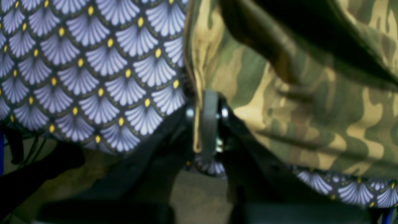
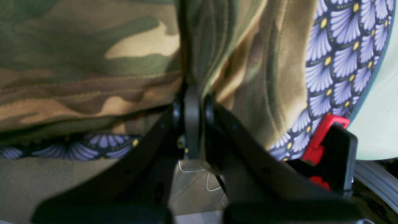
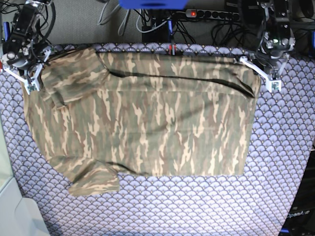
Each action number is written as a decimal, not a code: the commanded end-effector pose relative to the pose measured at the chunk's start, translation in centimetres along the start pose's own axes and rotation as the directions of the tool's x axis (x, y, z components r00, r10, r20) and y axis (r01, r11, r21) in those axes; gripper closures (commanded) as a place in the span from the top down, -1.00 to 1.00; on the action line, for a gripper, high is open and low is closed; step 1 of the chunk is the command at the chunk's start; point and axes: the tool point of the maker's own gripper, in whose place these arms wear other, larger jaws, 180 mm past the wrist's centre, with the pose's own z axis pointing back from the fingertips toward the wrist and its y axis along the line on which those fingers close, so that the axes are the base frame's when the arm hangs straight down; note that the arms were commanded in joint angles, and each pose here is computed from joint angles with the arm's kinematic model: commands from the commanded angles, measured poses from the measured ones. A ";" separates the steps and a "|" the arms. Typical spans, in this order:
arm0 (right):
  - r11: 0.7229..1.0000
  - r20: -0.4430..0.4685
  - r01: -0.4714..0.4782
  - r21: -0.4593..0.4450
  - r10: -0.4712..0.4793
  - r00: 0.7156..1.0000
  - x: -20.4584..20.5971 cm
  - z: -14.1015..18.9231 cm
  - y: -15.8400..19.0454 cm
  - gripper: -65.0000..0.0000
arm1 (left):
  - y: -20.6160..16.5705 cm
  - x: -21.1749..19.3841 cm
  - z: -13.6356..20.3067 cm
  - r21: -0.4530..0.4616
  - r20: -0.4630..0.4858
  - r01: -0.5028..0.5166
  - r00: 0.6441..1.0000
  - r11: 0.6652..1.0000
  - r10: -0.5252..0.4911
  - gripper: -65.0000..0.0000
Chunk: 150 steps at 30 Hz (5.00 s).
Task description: Fold the T-shirt properly
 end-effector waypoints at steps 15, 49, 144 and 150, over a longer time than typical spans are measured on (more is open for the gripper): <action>0.943 0.047 0.273 -0.192 -0.269 0.962 -2.3 2.7 -8.5 0.00 | 1.1 1.8 0.8 -0.023 0.069 0.070 0.995 0.997 -0.068 0.24; 0.969 0.103 0.165 -0.182 -0.148 0.984 3.6 6.0 -4.1 0.01 | 5.3 2.2 1.7 0.074 0.090 0.002 0.996 0.997 -0.009 0.24; 0.998 0.245 -0.048 0.042 0.037 0.969 21.5 4.6 0.7 -1.00 | 5.0 3.5 1.5 0.068 0.115 -0.011 0.993 0.998 0.004 0.23; 0.998 0.286 -0.048 0.044 0.034 0.958 23.1 5.3 0.7 -1.00 | 5.1 3.4 1.6 0.070 0.112 -0.009 0.994 0.998 0.001 0.23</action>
